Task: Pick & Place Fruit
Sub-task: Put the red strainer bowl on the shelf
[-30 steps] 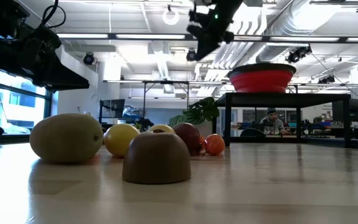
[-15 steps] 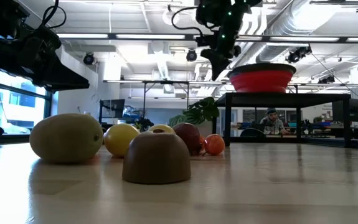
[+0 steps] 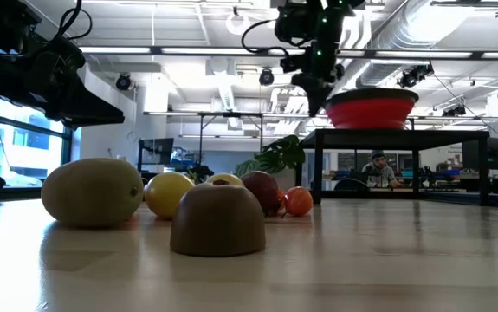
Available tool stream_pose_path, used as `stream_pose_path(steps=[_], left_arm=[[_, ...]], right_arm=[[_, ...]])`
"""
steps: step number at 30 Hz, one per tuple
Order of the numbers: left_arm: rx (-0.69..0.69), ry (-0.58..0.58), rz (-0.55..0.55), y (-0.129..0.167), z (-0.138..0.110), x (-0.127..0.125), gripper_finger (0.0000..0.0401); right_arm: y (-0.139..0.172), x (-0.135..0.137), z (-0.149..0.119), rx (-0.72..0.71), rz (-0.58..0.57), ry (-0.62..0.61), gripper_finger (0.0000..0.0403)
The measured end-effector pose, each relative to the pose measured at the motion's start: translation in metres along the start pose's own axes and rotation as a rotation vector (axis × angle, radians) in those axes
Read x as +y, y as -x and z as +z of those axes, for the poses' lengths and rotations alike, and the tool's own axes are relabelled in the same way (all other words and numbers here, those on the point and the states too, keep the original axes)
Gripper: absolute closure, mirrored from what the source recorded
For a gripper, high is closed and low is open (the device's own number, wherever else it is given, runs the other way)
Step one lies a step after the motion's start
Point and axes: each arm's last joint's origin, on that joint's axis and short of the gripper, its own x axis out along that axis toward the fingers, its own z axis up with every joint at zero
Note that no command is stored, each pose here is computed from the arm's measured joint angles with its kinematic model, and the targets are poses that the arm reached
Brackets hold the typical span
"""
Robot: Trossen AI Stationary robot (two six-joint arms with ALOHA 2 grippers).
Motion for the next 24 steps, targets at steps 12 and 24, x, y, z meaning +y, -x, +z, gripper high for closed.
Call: stream_pose_path(steps=[12,24], left_arm=[[0.003,-0.001,0.003,0.0,0.0,0.0,0.0274],[0.005,-0.028,0.003,0.0,0.0,0.0,0.0274]], right_arm=[[0.001,-0.001,-0.012,0.114,-0.017,0.011,0.0401],[0.003,-0.002,-0.026,0.256,-0.023,0.018,0.0401]])
